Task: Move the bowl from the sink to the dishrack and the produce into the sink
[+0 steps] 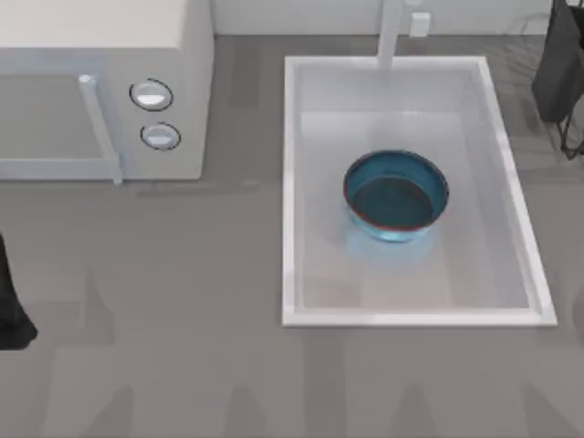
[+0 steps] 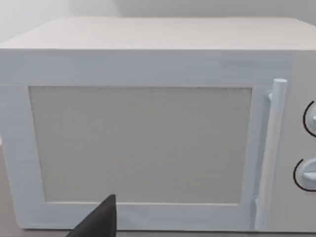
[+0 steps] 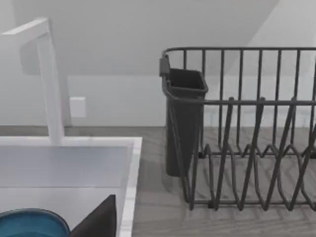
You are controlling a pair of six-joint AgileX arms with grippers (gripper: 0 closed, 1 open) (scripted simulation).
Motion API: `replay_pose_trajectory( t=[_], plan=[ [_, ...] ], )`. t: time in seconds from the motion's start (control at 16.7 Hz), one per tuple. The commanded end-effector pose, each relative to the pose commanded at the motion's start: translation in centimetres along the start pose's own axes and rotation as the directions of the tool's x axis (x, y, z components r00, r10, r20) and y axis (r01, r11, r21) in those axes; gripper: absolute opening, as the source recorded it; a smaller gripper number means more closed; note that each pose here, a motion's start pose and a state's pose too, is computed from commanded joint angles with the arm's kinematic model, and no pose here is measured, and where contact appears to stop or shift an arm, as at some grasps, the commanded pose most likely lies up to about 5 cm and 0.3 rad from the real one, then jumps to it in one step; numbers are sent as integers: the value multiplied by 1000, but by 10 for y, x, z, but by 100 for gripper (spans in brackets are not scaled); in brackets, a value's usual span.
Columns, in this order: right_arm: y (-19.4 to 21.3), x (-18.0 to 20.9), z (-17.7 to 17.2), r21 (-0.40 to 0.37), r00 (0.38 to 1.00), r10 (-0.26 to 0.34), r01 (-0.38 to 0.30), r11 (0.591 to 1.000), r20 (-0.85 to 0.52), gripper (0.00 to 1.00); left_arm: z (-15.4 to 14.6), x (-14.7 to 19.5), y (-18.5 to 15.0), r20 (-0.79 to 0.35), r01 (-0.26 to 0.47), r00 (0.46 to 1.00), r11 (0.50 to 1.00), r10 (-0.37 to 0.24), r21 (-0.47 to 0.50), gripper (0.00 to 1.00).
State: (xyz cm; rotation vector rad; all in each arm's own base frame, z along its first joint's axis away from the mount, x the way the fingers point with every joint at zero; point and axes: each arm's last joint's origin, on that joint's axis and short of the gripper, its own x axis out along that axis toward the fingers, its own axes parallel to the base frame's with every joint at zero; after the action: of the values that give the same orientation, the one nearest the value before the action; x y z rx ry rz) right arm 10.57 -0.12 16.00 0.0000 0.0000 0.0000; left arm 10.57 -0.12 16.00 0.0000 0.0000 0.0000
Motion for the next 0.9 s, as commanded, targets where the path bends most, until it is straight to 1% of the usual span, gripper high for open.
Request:
replay_pose_trajectory(
  t=[0.18,0.3,0.42,0.66,0.78,0.9],
  plan=[
    [0,0,2,7,1000,3,-2,1000,-4,100,0,0,0,0,0,1000,1000,0,0,100],
    [2,0,12,42,1000,16,-15,999,-24,100,0,0,0,0,0,1000,1000,0,0,100],
    [4,2,32,86,997,39,-34,996,-61,100,0,0,0,0,0,1000,1000,0,0,100],
    [12,20,95,146,979,98,-72,987,-180,100,0,0,0,0,0,1000,1000,0,0,100],
    [19,44,135,158,961,125,-88,984,-248,100,0,0,0,0,0,1000,1000,0,0,100],
    [29,84,170,156,931,144,-97,983,-334,100,0,0,0,0,0,1000,1000,0,0,100]
  ],
)
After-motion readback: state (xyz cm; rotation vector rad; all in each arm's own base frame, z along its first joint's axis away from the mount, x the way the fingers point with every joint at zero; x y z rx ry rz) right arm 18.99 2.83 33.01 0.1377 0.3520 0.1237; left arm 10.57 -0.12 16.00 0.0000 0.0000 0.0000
